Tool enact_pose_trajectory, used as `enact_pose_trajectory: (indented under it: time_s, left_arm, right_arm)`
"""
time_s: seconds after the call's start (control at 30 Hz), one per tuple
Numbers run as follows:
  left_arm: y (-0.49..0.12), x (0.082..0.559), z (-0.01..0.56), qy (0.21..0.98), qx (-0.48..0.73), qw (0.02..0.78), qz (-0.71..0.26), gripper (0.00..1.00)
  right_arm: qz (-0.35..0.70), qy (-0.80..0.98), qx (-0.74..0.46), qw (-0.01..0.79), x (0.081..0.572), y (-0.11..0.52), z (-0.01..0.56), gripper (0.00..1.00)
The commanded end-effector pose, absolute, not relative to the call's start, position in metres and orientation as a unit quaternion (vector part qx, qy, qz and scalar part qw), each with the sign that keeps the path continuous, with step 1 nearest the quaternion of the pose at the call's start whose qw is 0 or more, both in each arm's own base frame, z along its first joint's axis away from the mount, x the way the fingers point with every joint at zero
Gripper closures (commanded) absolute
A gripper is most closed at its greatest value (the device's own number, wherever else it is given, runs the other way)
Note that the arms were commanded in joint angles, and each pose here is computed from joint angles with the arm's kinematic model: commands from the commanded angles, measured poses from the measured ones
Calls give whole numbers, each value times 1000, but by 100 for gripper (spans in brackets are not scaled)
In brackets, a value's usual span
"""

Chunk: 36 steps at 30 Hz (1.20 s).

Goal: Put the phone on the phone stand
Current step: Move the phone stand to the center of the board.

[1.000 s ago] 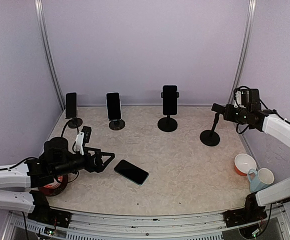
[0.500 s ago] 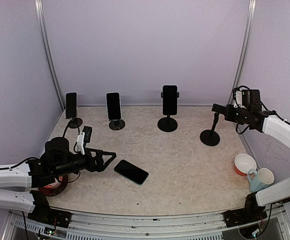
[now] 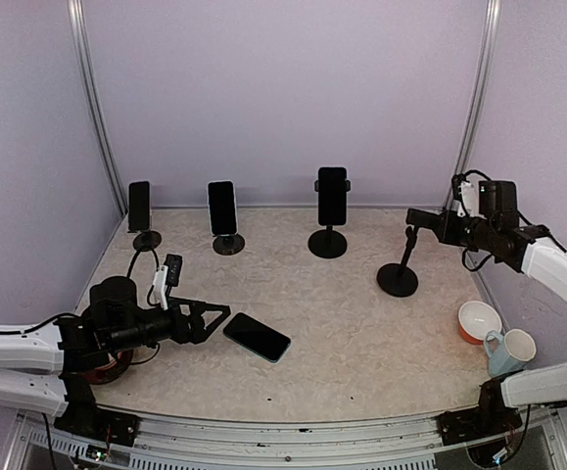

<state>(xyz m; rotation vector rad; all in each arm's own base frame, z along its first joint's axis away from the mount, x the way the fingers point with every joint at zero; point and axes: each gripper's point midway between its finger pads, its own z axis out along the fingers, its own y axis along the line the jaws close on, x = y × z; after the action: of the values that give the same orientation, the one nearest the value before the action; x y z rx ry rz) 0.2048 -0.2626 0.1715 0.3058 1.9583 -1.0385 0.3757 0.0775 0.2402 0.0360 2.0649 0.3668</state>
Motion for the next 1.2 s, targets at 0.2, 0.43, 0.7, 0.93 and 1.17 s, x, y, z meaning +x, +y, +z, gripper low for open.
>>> enact_pose_trajectory:
  time_s: [0.2, 0.43, 0.7, 0.93, 1.17]
  left_arm:
    - [-260, 200, 174, 779, 116, 444, -428, 1]
    - [-259, 196, 171, 772, 105, 442, -444, 1]
    - [-260, 192, 168, 775, 102, 438, -444, 1]
    - [-260, 190, 167, 776, 98, 436, -445, 1]
    - [-260, 186, 166, 776, 95, 435, -447, 1]
  right_arm:
    - [239, 780, -104, 569, 353, 166, 302, 100]
    - [250, 771, -140, 569, 336, 211, 306, 100]
    - [231, 776, -153, 567, 325, 239, 301, 100]
    - [206, 783, -157, 566, 325, 250, 285, 100]
    - [205, 785, -155, 563, 322, 254, 280, 100]
